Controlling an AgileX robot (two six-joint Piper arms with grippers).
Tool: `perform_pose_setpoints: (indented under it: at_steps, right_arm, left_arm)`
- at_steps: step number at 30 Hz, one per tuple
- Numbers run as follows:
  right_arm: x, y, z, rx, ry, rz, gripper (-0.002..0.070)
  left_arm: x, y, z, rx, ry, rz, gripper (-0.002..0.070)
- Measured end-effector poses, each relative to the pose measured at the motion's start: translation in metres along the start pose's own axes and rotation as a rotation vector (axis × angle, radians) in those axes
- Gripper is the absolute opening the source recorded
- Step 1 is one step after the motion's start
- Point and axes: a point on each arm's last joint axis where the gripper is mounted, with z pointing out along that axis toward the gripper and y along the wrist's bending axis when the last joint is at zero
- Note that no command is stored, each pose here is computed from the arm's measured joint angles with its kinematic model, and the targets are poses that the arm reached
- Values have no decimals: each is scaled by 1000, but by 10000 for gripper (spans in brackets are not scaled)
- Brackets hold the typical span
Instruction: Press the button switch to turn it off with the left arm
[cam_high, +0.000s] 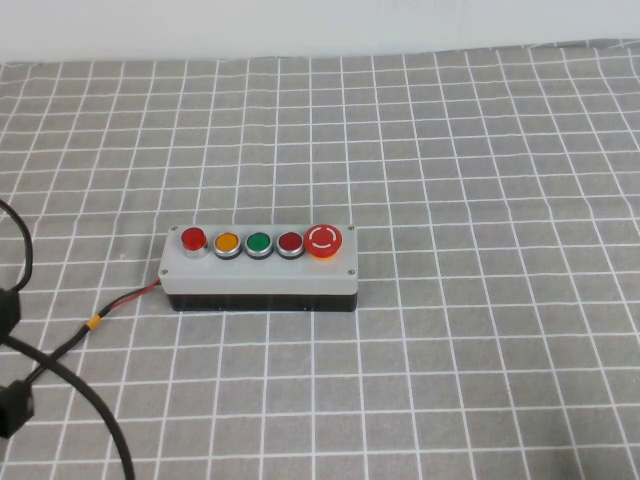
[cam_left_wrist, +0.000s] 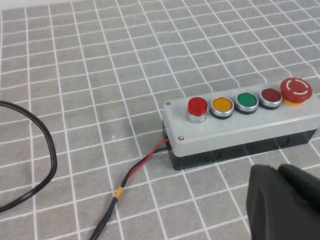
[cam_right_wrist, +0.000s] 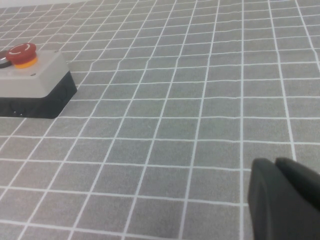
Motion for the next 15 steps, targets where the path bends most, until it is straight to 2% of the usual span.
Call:
perform_pose_setpoints:
  at_steps: [6, 10, 15]
  right_arm:
    - [0, 0, 0, 0, 0, 0, -17]
    - [0, 0, 0, 0, 0, 0, -17]
    - [0, 0, 0, 0, 0, 0, -17]
  left_arm:
    - [2, 2, 4, -29, -69, 41, -3]
    - [12, 0, 9, -40, -267, 76, -3]
    - [42, -4, 3, -50, -532, 134, -3]
